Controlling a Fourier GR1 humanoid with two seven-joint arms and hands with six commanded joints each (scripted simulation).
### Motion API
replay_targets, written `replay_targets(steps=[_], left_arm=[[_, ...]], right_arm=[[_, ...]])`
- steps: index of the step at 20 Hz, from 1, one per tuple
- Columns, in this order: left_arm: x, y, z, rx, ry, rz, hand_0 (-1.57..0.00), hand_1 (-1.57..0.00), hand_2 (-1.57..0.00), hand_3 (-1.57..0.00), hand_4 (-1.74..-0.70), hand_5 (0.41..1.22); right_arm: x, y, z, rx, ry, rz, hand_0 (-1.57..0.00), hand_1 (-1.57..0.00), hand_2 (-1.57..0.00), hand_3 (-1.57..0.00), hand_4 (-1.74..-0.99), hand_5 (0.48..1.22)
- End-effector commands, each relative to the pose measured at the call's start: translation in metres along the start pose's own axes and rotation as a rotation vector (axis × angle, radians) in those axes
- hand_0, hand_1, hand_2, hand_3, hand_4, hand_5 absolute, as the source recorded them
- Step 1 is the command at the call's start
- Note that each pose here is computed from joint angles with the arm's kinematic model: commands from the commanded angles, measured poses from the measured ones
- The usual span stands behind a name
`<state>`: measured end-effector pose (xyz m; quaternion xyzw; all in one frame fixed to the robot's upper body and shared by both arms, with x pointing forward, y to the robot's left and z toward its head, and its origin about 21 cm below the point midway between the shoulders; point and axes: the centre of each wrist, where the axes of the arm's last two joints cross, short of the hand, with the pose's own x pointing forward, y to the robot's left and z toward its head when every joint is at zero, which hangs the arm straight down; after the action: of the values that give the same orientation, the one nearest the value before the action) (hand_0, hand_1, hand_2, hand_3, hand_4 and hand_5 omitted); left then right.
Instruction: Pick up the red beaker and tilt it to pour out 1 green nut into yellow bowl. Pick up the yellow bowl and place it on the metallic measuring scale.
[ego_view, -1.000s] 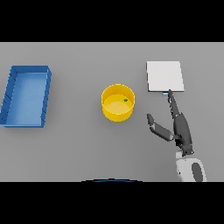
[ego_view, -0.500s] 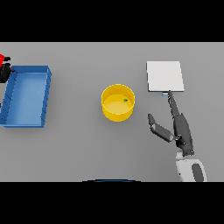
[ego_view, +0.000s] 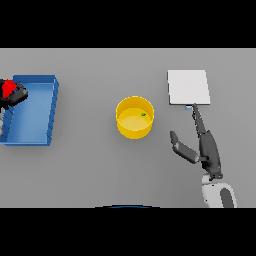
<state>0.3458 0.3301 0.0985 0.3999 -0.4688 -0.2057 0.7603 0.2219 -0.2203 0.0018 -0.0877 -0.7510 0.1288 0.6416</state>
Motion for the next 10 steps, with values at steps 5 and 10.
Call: replay_targets(steps=[5,10], left_arm=[[-0.001,0.013,0.006,-0.141,-0.002,-0.056,-0.48,-0.39,-0.39,-0.37,-0.88,0.71],[-0.002,0.014,0.002,-0.146,-0.02,-0.027,-0.16,-0.13,-0.13,-0.12,-0.8,0.678]], right_arm=[[0.001,-0.003,0.003,-0.009,0.005,0.021,0.0,0.0,0.0,0.0,-1.184,0.667],[0.002,0.004,0.002,0.004,0.015,0.012,0.0,0.0,0.0,0.0,-1.187,0.663]])
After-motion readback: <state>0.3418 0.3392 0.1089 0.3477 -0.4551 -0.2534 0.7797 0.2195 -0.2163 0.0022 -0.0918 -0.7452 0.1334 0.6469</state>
